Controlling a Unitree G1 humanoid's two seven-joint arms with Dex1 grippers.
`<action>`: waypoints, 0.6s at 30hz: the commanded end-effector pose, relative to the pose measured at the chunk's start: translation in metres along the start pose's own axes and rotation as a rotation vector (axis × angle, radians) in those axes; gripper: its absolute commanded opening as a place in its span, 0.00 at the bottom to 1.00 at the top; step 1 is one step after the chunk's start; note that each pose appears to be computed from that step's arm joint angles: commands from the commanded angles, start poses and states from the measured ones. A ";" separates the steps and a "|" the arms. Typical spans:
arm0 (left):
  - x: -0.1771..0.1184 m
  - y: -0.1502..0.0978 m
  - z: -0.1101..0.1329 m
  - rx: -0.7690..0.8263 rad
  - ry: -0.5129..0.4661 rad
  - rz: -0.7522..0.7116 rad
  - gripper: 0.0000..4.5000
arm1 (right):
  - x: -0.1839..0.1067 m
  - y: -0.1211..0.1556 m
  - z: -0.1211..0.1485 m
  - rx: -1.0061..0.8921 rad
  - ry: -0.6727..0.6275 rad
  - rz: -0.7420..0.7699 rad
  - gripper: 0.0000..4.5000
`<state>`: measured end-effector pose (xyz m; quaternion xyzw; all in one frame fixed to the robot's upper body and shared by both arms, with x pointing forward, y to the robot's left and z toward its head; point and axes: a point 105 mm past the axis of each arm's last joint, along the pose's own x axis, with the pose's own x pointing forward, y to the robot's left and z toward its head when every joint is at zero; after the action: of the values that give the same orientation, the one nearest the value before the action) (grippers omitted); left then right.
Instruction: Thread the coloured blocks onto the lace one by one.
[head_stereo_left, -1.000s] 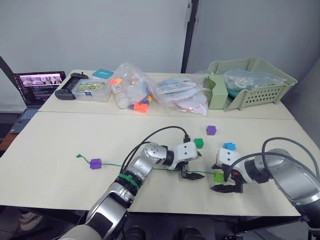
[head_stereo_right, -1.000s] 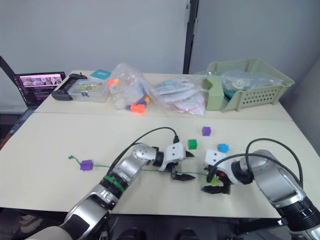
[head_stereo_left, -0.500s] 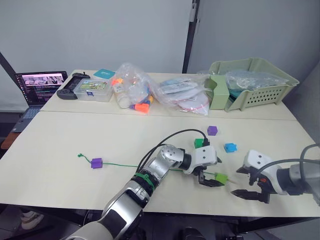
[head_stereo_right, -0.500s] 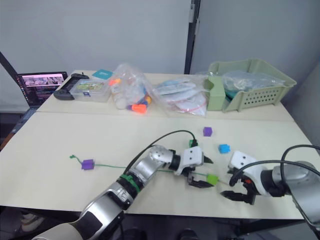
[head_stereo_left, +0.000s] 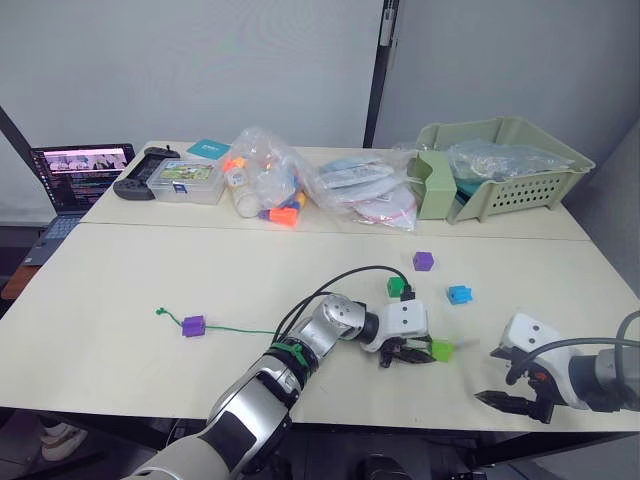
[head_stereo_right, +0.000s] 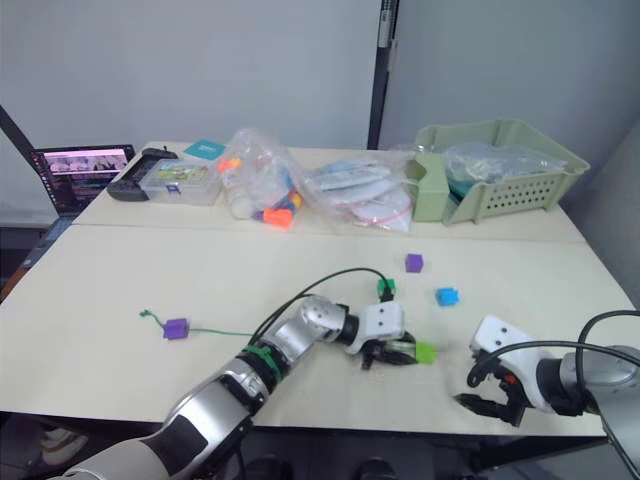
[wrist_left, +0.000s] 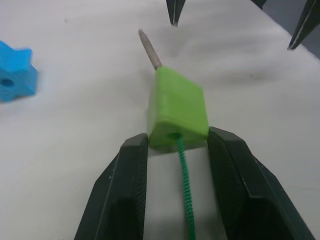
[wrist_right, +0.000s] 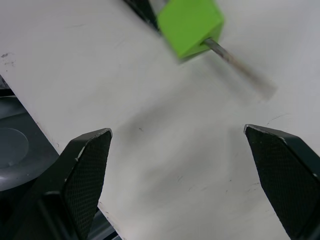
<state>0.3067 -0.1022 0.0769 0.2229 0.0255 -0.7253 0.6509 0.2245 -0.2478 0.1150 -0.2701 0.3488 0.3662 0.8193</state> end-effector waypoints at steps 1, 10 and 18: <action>0.025 -0.010 0.014 0.029 0.005 -0.048 0.25 | -0.001 -0.003 0.009 -0.039 -0.034 -0.016 1.00; 0.012 -0.008 0.006 0.031 0.025 -0.047 0.25 | 0.012 -0.008 0.019 -0.090 -0.065 -0.006 1.00; 0.000 -0.011 -0.007 0.044 0.079 -0.071 0.25 | 0.042 -0.020 0.032 -0.192 -0.066 0.026 1.00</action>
<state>0.3034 -0.0998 0.0791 0.2539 0.0228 -0.7320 0.6318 0.2669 -0.2212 0.1021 -0.3107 0.3020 0.4159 0.7996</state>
